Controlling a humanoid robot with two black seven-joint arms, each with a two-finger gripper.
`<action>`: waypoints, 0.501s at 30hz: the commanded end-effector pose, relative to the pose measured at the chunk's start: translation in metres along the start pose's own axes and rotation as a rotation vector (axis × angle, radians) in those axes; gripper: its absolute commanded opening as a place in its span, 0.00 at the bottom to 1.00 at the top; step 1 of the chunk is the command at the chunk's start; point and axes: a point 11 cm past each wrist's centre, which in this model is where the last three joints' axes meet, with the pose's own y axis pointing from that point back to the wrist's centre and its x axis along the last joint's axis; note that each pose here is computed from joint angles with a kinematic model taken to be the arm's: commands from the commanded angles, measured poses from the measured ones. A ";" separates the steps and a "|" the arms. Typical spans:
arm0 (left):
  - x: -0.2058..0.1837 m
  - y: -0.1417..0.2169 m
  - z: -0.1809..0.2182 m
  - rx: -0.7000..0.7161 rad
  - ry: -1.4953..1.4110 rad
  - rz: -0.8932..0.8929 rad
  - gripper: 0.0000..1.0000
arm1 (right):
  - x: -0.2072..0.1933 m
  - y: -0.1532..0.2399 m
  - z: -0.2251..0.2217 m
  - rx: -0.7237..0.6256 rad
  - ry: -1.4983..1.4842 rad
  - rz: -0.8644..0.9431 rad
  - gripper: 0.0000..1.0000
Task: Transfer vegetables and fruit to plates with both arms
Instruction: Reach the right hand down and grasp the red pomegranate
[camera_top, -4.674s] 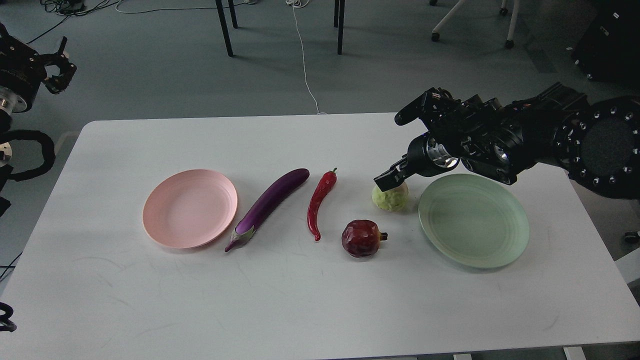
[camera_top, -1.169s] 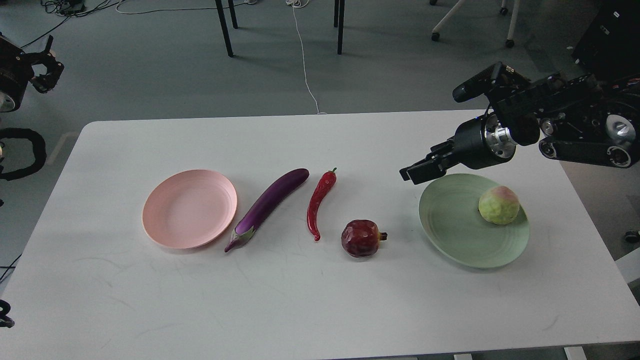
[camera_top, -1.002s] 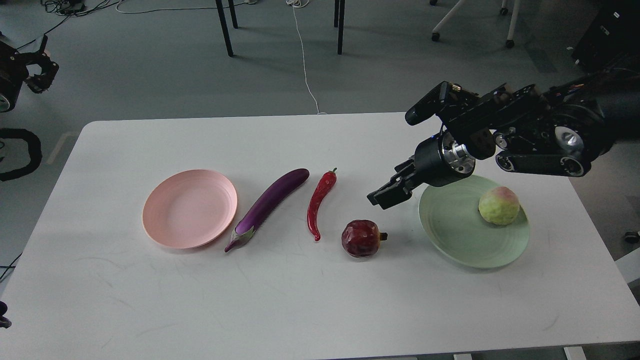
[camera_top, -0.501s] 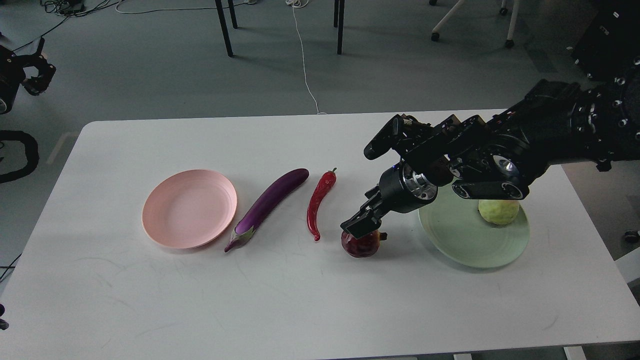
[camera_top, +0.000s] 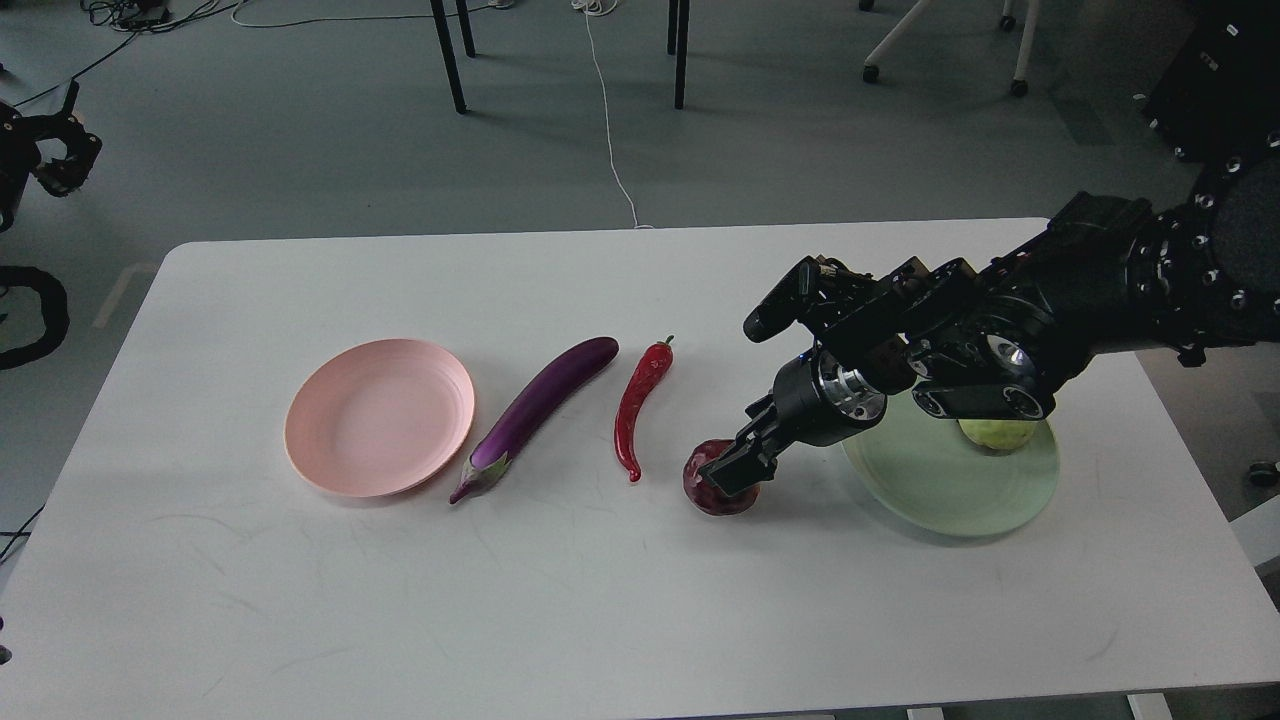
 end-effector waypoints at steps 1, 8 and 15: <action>-0.002 -0.001 -0.003 0.003 0.005 -0.003 1.00 | -0.004 -0.005 0.002 0.001 -0.011 0.001 0.96; -0.001 -0.001 -0.001 0.000 0.003 -0.003 1.00 | -0.008 -0.009 0.004 0.002 -0.021 0.008 0.95; 0.000 0.000 -0.002 0.002 0.002 0.000 1.00 | -0.012 -0.014 0.002 0.014 -0.026 0.014 0.90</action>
